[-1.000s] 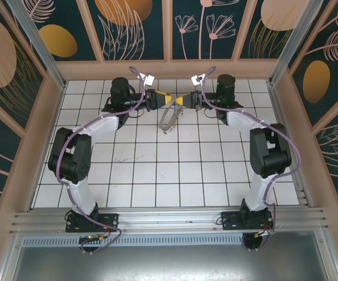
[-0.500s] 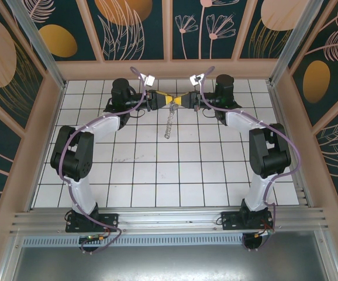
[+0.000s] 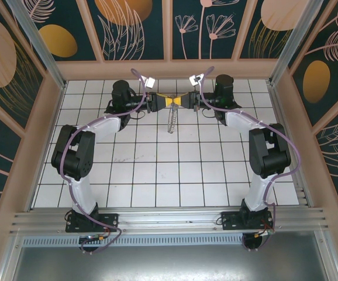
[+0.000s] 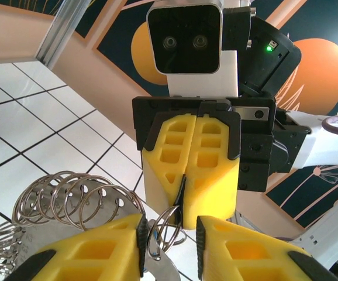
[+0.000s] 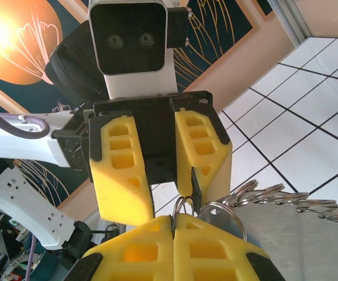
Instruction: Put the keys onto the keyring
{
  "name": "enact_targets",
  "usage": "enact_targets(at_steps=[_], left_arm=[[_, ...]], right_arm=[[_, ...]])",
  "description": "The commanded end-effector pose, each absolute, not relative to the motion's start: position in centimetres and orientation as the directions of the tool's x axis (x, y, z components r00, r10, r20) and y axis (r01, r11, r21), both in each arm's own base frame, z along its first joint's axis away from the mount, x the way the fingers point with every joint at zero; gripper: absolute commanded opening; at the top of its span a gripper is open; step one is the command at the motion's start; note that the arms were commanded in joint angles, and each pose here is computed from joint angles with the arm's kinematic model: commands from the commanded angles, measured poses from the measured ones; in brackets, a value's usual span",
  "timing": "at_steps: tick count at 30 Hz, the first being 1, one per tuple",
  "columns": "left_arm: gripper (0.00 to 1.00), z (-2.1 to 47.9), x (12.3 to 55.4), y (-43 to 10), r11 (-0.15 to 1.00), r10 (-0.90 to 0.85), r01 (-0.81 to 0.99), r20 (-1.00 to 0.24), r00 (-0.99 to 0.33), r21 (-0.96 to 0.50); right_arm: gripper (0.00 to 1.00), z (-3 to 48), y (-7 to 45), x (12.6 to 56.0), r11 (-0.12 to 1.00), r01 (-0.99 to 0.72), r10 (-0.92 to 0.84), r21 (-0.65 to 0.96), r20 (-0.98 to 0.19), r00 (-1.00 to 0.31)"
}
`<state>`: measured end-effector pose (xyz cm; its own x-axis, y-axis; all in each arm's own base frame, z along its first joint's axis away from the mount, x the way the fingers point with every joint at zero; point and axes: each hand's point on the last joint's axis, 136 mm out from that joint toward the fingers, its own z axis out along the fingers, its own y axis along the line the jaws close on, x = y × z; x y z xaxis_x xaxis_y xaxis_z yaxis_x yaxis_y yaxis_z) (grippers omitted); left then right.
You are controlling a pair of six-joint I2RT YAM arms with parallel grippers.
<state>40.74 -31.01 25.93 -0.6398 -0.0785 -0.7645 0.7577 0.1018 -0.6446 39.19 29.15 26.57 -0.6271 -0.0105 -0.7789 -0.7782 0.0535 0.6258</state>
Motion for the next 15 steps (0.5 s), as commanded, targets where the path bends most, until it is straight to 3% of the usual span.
enact_targets(at_steps=[1, 15], left_arm=[[0.26, 26.34, 40.17, -30.99, 0.060, -0.072, 0.784, -0.786, -0.614, -0.618], [0.14, 27.12, 39.22, -31.60, 0.020, -0.060, 0.799, -0.799, -0.599, -0.601]], right_arm=[[0.00, 29.11, 29.23, 38.61, 0.017, -0.832, 0.003, 0.554, -0.832, -0.554], [0.00, 29.02, 29.34, 38.83, 0.020, -0.829, 0.005, 0.559, -0.829, -0.559]])
